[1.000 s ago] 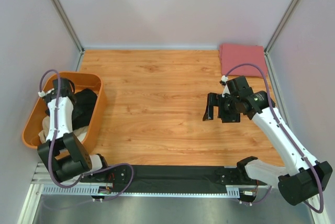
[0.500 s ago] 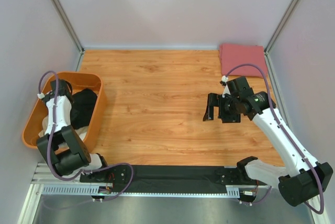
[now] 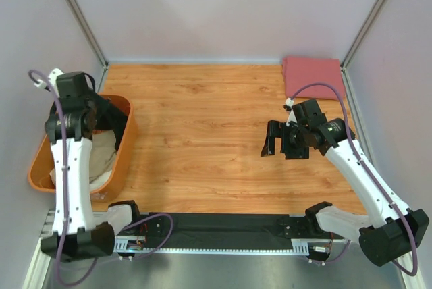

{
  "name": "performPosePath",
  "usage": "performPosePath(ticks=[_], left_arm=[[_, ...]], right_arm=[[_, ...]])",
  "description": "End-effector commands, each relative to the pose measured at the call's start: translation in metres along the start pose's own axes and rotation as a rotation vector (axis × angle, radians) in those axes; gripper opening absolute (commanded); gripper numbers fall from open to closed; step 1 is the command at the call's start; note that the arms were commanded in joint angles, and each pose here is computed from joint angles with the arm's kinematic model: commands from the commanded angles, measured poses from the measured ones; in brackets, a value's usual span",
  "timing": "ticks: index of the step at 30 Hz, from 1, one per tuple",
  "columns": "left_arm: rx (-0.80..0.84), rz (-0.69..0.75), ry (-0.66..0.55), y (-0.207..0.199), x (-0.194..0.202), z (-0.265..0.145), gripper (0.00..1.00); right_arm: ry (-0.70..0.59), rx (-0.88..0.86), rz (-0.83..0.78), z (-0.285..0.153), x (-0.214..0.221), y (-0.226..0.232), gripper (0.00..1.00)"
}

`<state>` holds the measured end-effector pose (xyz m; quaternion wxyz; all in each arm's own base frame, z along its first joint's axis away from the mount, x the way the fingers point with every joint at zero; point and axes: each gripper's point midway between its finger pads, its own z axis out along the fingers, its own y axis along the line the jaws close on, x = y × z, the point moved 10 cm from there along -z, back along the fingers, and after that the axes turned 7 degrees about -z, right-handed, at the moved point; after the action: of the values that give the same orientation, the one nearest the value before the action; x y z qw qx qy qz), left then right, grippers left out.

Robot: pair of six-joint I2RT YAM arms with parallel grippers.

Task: Fold and stack the t-shirts
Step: Grab the tshirt from the pile, then move the tshirt to the center of the board

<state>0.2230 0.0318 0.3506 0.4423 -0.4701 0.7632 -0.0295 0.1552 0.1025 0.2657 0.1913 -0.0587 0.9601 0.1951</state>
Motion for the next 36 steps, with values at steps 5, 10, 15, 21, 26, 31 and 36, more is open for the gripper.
performPosePath(ticks=[5,10,15,21,26,31,36], left_arm=[[0.652,-0.199,-0.037,-0.059,-0.042,-0.126,0.0],[0.96,-0.106,0.16,-0.08,-0.017,-0.155,0.0],[1.017,0.085,0.594,-0.082,0.053,-0.133,0.05],[0.61,0.434,0.691,-0.02,0.099,-0.087,0.46],[0.618,0.506,0.844,0.005,0.137,-0.061,0.45],[0.651,0.58,1.052,0.014,0.203,-0.047,0.42],[0.648,0.645,1.14,-0.005,0.252,-0.043,0.43]], right_arm=[[-0.042,-0.033,0.037,-0.008,-0.001,0.006,1.0],[-0.081,-0.061,0.079,-0.005,-0.002,0.009,1.0],[-0.105,-0.061,0.108,-0.004,0.0,0.008,1.0],[-0.078,-0.084,0.084,0.006,0.01,0.005,0.99],[-0.075,-0.262,0.074,0.046,0.026,0.022,0.81],[-0.024,-0.308,0.039,0.092,0.027,0.05,0.86],[0.014,-0.21,0.053,0.131,0.01,0.058,0.89]])
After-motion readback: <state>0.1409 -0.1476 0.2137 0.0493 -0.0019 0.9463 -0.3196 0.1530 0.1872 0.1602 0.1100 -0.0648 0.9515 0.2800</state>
